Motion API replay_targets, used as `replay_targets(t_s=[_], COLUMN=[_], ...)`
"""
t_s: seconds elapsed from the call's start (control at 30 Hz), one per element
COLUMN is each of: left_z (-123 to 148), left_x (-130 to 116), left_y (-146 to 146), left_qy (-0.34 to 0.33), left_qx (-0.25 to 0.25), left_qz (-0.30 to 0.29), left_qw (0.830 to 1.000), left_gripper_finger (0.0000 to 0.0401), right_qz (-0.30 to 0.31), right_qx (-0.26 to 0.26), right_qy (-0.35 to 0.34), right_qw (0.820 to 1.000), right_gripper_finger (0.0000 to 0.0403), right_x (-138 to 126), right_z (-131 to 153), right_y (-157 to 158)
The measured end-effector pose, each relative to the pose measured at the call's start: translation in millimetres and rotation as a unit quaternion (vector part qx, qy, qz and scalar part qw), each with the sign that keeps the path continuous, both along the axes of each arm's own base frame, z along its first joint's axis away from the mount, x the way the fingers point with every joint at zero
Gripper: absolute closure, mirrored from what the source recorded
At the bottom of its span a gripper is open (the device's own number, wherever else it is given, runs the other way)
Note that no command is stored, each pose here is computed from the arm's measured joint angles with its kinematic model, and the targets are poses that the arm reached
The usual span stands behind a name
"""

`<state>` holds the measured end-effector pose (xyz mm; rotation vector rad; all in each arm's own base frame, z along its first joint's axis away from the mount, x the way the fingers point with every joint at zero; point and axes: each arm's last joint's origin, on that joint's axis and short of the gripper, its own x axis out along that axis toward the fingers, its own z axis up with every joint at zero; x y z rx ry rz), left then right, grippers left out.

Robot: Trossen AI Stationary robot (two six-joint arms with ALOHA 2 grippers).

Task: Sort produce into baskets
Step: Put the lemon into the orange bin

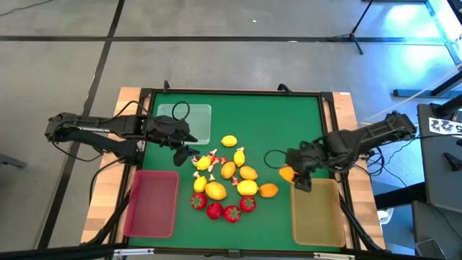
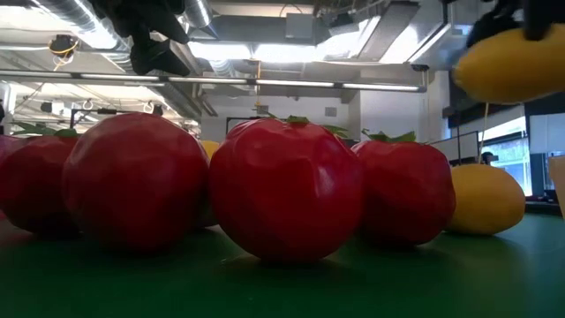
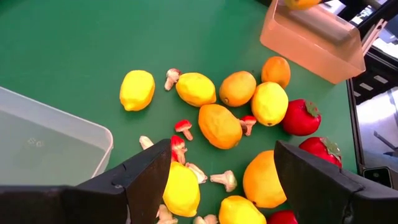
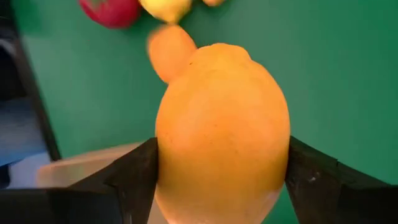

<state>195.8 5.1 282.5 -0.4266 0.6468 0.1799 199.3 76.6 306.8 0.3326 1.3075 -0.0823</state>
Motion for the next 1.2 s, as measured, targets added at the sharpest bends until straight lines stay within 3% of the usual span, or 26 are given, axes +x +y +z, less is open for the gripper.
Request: replay_targets(t_s=[0.17, 0.57, 0.7, 0.87, 1.2], left_z=[0.0, 0.0, -0.1, 0.1, 0.0], left_x=[0.0, 0.0, 0.0, 0.0, 0.0], left_y=[0.0, 0.0, 0.0, 0.1, 0.7], left_qy=[0.000, 0.000, 0.000, 0.000, 0.000], left_qx=[0.000, 0.000, 0.000, 0.002, 0.008], left_qz=[0.000, 0.000, 0.000, 0.002, 0.010], left_qw=[1.000, 1.000, 1.000, 1.000, 1.000], left_gripper_finger=[0.0123, 0.0123, 0.0123, 0.0123, 0.0123], right_qz=[-0.057, -0.156, -0.188, -0.197, -0.190], right_qx=[-0.032, -0.022, -0.027, -0.018, 0.023], right_qy=[0.033, 0.030, 0.052, 0.073, 0.045], right_qw=[0.997, 0.987, 0.980, 0.977, 0.980], right_gripper_finger=[0.0123, 0.0123, 0.0123, 0.0123, 0.0123], right_x=[-24.2, -57.4, -65.9, -70.3, -63.7], right_z=[1.0, -0.5, -16.4, -42.3, -58.1], right_y=[18.0, 58.3, 63.4, 68.8, 76.0])
